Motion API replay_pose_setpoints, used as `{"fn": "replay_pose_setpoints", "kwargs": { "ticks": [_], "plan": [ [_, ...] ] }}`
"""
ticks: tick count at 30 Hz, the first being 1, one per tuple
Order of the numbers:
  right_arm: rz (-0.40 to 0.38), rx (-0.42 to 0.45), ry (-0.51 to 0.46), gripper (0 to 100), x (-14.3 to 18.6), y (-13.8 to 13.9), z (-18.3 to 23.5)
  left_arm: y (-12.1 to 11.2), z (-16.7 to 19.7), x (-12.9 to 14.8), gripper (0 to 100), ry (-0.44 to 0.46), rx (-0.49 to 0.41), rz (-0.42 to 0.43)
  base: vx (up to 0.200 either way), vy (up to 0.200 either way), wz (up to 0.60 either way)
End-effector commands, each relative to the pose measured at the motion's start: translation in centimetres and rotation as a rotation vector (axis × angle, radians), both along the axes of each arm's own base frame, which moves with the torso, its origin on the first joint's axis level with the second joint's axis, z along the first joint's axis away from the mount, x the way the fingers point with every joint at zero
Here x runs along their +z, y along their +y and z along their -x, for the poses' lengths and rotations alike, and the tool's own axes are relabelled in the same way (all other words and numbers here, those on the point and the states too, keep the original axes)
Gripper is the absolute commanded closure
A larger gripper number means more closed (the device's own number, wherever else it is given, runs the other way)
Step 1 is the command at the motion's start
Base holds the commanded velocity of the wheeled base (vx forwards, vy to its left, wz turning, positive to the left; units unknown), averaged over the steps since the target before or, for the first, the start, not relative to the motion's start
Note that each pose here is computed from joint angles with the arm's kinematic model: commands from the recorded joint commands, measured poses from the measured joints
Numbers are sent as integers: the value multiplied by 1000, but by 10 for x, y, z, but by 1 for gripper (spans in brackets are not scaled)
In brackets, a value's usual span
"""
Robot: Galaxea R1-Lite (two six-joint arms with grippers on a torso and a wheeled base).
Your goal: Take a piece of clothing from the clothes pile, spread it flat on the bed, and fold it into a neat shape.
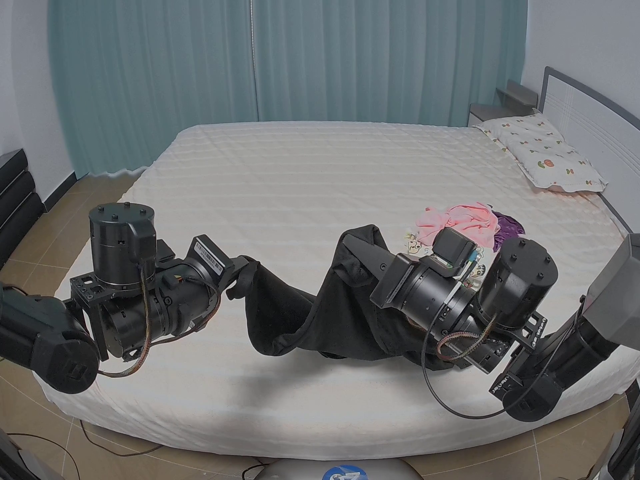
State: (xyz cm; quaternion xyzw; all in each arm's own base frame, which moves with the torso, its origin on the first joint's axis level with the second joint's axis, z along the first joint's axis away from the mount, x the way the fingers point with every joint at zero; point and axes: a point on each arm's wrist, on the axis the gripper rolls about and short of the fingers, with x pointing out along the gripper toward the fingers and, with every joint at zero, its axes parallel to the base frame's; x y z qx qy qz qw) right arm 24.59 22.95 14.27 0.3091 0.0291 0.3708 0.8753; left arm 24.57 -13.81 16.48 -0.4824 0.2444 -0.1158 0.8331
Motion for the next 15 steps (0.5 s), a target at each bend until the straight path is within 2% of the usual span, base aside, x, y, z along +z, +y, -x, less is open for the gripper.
{"fn": "replay_pose_setpoints", "kwargs": {
  "ticks": [1,8,14,15],
  "plan": [
    [9,0,10,100,-4,0,0,-1,-1,-3,100,11,-3,-5,0,200,0],
    [20,-15,23,100,-8,-4,-4,-1,3,-5,100,20,-13,-2,0,200,0],
    [30,-38,35,100,-9,-12,-5,-3,5,-12,100,44,-23,-13,0,0,0],
    [43,-46,48,100,-9,-20,-1,-8,9,-12,100,45,-44,-13,-200,0,0]
  ]
}}
